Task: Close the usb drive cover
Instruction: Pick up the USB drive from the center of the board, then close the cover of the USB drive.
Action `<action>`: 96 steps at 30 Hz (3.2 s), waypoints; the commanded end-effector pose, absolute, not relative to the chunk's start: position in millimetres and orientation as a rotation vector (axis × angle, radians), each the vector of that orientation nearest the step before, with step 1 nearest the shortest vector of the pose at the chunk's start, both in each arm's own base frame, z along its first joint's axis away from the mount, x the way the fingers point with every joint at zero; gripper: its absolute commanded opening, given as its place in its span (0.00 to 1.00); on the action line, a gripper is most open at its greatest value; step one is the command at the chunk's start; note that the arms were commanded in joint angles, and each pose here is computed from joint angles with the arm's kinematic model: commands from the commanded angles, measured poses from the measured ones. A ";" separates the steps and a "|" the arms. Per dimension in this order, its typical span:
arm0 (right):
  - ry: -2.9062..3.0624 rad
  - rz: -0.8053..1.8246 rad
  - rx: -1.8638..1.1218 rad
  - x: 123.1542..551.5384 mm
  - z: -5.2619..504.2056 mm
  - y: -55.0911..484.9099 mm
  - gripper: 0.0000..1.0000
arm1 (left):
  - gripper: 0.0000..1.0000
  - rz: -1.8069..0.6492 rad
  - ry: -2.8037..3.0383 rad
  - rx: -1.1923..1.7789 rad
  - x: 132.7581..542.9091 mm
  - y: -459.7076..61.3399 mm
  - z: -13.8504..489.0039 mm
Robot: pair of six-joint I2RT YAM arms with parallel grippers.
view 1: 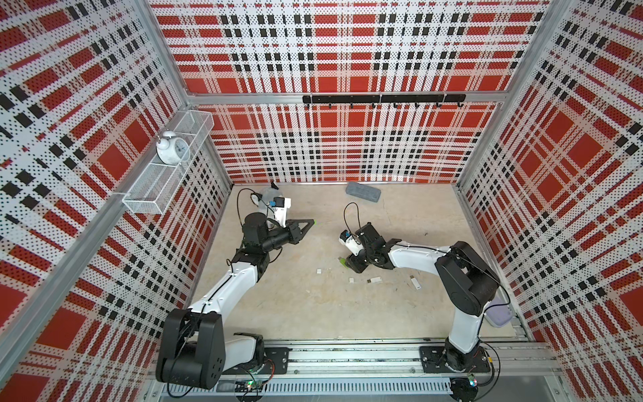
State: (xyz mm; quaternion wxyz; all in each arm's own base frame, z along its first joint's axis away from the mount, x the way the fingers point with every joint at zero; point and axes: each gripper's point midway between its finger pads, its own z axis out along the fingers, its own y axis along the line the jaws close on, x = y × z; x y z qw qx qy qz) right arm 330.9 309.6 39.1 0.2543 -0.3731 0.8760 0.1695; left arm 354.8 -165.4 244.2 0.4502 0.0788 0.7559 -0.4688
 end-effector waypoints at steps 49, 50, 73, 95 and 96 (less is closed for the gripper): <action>2.508 0.295 -1.231 303.6 -22.1 300.5 0.19 | 0.00 -1.134 1.831 0.158 350.1 -151.5 251.1; 2.502 0.295 -1.229 304.1 -20.9 300.7 0.18 | 0.00 -1.133 1.830 0.158 350.4 -151.1 251.5; 1.783 0.283 -1.161 324.3 158.3 290.2 0.15 | 0.00 -1.199 1.803 0.247 339.4 -189.6 271.3; 1.623 0.298 -1.313 308.6 158.8 296.0 0.15 | 0.00 -1.100 1.757 0.266 329.6 -172.6 268.1; 1.625 0.299 -1.316 309.3 157.0 296.0 0.15 | 0.00 -1.098 1.758 0.263 329.1 -172.2 266.6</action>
